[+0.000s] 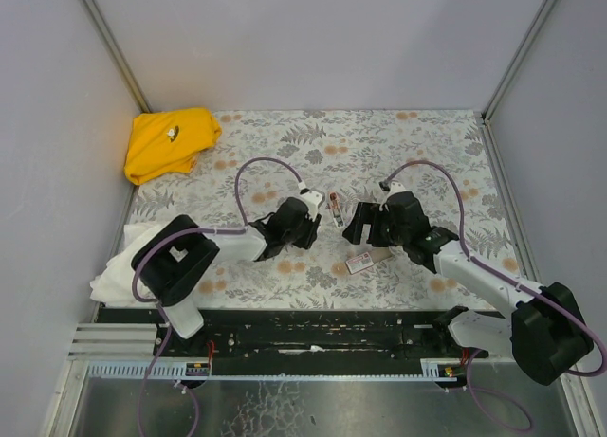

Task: Load the staples into the stapler

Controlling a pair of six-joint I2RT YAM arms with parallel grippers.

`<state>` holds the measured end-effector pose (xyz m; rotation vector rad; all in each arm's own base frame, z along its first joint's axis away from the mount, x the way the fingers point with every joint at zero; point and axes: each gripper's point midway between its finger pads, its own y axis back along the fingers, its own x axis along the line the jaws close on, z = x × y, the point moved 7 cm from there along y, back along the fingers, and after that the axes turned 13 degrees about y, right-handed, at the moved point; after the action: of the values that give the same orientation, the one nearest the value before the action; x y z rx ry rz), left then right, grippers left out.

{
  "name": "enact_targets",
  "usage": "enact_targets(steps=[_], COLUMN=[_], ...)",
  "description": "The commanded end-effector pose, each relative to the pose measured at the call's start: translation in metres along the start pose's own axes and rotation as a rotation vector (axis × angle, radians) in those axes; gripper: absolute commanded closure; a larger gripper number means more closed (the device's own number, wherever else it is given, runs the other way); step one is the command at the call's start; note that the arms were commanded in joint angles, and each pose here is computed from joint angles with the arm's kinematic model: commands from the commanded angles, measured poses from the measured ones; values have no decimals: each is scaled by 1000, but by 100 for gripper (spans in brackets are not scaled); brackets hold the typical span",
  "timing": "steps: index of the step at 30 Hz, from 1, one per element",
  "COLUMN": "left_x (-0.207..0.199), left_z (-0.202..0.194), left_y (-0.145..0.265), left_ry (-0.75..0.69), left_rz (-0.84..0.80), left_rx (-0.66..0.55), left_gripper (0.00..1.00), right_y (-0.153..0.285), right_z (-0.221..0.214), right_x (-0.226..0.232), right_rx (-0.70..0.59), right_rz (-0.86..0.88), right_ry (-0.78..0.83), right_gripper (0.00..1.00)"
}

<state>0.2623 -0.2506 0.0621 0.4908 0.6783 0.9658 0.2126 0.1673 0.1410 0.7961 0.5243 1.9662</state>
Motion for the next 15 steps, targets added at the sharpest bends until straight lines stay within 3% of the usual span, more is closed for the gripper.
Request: enact_targets(steps=[1, 3, 9, 15], left_x=[-15, -29, -56, -68], left_z=[-5, 0, 5, 5], left_y=[19, 35, 72, 88], left_ry=[53, 95, 230, 235], left_rz=[-67, -150, -292, -355], left_rx=[-10, -29, -50, -36], left_gripper=[100, 100, 100, 100], right_y=[-1, -2, -2, -1], right_z=[10, 9, 11, 17], right_x=[13, 22, 41, 57], right_rx=[-67, -50, -47, -40], right_rz=[83, 151, 296, 364], right_ry=[-142, -191, -313, -358], right_gripper=[5, 0, 1, 1])
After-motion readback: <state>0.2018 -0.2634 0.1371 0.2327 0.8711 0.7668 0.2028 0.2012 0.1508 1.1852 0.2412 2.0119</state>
